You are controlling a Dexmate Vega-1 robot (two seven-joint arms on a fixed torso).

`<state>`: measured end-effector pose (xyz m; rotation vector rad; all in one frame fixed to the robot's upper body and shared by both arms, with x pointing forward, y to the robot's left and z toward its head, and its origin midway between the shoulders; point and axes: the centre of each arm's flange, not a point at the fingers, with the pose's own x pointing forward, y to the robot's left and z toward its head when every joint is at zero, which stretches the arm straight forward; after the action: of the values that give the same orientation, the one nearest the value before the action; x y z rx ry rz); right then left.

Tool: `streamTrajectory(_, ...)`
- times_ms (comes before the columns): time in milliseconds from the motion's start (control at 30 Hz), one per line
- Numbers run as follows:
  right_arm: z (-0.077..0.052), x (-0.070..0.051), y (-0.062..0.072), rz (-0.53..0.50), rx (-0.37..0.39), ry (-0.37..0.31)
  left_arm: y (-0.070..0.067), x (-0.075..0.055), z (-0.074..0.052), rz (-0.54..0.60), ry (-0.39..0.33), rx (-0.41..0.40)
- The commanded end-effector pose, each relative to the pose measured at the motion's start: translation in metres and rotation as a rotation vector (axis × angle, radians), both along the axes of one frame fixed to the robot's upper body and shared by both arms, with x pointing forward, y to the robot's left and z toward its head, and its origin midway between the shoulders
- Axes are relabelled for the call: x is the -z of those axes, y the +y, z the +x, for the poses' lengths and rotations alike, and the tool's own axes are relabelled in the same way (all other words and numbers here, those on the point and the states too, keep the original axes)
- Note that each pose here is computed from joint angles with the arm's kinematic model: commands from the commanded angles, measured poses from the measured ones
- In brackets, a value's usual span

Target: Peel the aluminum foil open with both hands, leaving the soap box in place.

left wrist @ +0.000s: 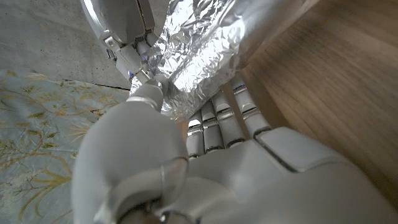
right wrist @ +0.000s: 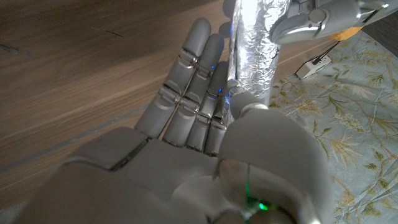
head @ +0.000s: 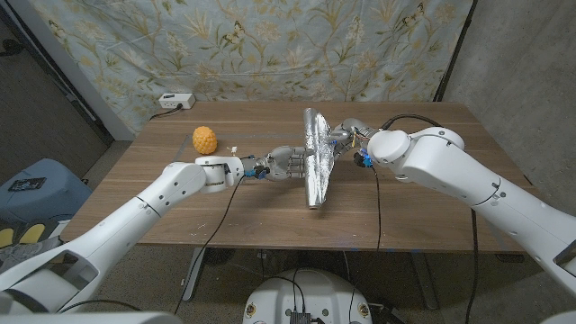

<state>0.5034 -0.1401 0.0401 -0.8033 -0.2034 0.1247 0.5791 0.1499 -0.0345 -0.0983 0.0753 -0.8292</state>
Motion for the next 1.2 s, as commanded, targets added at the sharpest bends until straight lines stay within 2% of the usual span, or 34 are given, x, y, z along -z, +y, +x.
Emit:
streamTrajectory(33,0.001,-0.003,-0.007,-0.007,0.033,0.003,0.001,0.007,0.002,-0.011,0.042,0.011)
streamTrajectory(267,0.001,-0.003,-0.010,-0.005,0.043,0.001,0.004,0.007,0.002,-0.008,0.044,-0.005)
streamTrajectory(600,0.001,-0.005,-0.012,0.004,0.049,-0.015,0.008,0.000,0.004,0.021,0.006,-0.044)
streamTrajectory(767,0.000,-0.007,-0.014,0.007,0.048,-0.023,0.012,-0.004,0.003,0.044,-0.021,-0.104)
streamTrajectory(900,-0.001,-0.007,-0.014,0.014,0.046,-0.029,0.016,-0.010,0.001,0.063,-0.078,-0.185)
streamTrajectory(1000,-0.002,-0.006,-0.015,0.019,0.042,-0.032,0.020,-0.012,-0.001,0.027,-0.092,-0.242)
streamTrajectory(1200,-0.003,-0.006,-0.017,0.031,0.040,-0.037,0.022,-0.015,0.000,0.010,-0.091,-0.252)
